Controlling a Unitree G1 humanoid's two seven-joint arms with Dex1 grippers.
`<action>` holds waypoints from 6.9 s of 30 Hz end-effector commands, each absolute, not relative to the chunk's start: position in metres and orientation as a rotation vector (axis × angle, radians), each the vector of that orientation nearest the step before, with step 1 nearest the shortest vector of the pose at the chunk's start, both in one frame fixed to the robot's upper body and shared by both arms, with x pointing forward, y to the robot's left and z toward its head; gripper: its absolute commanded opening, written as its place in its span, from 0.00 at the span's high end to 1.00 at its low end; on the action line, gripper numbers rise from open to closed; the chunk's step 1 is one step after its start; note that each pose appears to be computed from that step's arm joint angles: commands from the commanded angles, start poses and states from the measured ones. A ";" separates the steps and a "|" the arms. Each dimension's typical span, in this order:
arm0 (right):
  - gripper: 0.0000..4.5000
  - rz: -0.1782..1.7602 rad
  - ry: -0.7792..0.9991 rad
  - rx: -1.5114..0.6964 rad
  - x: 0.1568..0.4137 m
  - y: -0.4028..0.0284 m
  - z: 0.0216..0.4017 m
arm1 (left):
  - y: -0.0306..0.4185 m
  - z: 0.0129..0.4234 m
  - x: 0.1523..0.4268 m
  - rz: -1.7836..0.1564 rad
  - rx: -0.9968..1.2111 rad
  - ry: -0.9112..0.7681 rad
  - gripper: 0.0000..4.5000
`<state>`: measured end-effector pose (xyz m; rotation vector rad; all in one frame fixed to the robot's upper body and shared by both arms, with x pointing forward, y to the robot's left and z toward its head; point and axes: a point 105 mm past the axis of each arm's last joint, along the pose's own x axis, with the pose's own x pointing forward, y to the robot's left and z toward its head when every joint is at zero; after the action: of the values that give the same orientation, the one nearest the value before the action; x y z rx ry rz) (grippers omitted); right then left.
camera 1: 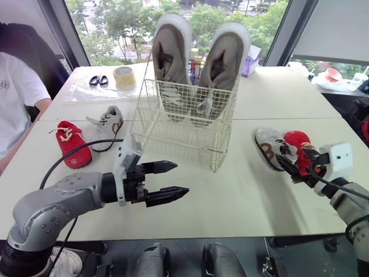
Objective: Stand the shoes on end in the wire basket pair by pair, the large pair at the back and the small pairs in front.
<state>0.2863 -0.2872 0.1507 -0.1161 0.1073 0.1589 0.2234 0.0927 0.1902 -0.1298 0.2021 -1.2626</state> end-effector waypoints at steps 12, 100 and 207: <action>0.12 0.239 0.208 -0.092 0.314 -0.287 0.106 | 0.095 0.189 0.225 -1.188 -0.082 0.174 0.00; 0.00 1.049 -0.602 0.971 0.292 -0.087 0.370 | 0.136 0.397 0.295 -1.197 -0.932 -0.727 0.95; 0.01 1.625 -0.079 -0.222 0.232 -0.115 0.339 | 0.283 0.279 0.356 -0.208 0.031 0.070 0.00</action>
<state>0.2462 -0.1222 0.3457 -0.1702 -0.1122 1.5822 0.3499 0.2736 0.2844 -0.0081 0.0106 -0.2227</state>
